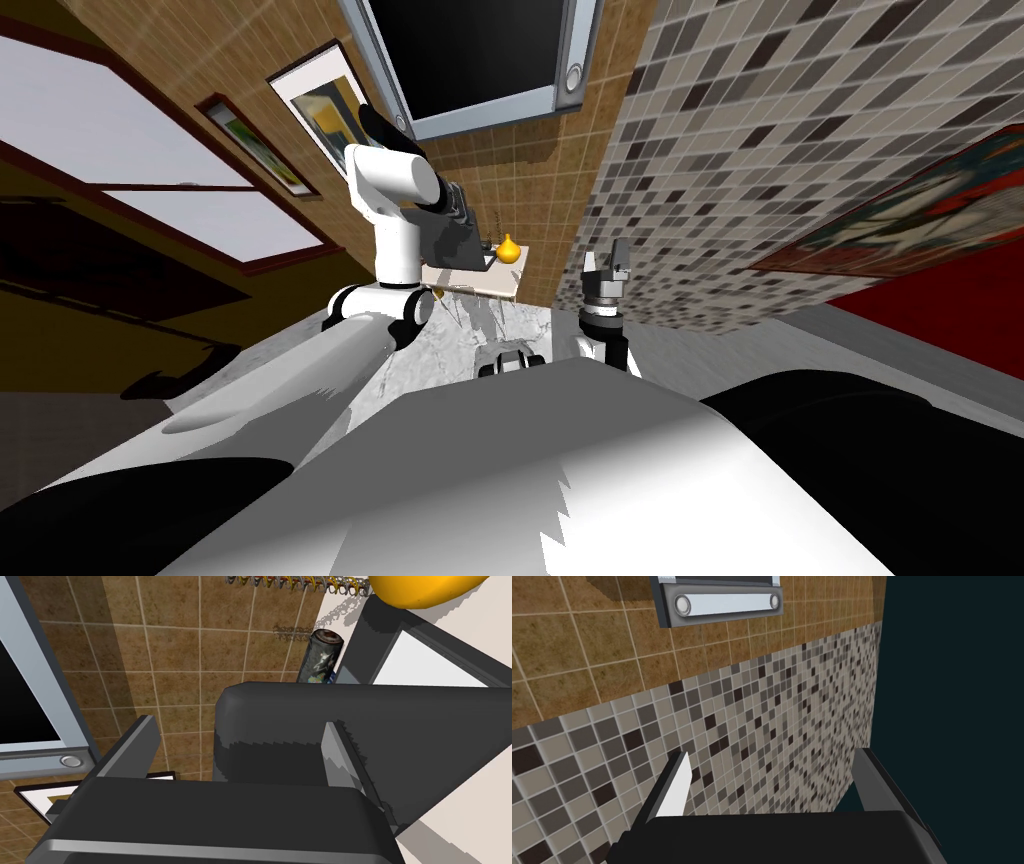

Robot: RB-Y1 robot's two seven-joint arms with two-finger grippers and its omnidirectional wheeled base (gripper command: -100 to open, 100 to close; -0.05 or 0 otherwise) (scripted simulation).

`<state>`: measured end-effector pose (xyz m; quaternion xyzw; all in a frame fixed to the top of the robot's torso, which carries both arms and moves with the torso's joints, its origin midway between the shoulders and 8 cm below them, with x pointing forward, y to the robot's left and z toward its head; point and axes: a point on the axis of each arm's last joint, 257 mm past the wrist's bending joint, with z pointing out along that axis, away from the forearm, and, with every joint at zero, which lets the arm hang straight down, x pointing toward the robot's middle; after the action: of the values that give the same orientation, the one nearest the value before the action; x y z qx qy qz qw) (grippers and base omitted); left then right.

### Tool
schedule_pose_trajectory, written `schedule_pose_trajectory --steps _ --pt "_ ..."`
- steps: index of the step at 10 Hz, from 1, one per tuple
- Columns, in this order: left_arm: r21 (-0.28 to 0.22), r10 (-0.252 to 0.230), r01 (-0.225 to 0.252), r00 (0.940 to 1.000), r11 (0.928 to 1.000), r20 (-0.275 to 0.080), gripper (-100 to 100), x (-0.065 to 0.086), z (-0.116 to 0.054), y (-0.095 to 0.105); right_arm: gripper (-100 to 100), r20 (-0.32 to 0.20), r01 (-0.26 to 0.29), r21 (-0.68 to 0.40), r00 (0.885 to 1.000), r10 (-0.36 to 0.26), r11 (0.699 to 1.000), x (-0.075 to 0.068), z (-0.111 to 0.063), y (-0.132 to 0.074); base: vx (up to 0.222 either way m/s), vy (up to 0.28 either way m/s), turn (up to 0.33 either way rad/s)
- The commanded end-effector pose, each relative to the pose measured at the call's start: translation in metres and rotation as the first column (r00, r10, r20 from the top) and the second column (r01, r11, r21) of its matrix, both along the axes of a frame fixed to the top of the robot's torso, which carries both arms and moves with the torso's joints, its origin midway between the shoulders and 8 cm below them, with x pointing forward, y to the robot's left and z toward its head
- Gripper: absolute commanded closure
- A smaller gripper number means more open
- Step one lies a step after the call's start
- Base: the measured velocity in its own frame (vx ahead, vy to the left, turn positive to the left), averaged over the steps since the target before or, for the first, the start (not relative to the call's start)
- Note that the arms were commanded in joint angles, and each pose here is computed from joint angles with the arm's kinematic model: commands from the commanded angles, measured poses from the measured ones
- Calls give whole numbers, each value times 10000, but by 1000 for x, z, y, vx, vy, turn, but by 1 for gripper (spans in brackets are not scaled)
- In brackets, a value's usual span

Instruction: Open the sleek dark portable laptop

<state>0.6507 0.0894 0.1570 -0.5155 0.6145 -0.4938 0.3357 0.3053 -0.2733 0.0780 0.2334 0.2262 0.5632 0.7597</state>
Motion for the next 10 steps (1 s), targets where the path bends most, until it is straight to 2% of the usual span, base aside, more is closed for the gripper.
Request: schedule_pose_trajectory --steps 1,2,3,6,7,8,10 --pt "20 262 -262 9993 9997 276 -100 9 13 -8 0 0 0 0 10000 0 10000 0 0 0 -62 72 -229" --pt "167 199 -206 9990 9996 393 -100 12 17 -17 0 2 -1 -1 10000 1 10000 0 0 0 -101 129 -166" --pt "90 223 -228 9988 9997 444 -100 18 15 -16 0 0 -1 -2 10000 1 10000 0 0 0 -78 75 9" --pt "137 532 -529 9983 9985 -247 -100 30 -13 -4 0 0 0 0 10000 0 10000 0 0 0 -15 -3 14" --pt "178 691 -699 9968 9974 401 -100 35 13 -15 0 0 0 0 10000 0 10000 0 0 0 -70 69 -260" --pt "303 663 -678 9966 9972 499 -100 37 13 -21 0 2 -2 -1 10000 2 10000 0 0 0 -126 106 -154" --pt "310 941 -942 9955 9951 60 -100 50 -9 -9 0 -1 0 -1 10000 0 10000 0 0 0 -57 45 34"
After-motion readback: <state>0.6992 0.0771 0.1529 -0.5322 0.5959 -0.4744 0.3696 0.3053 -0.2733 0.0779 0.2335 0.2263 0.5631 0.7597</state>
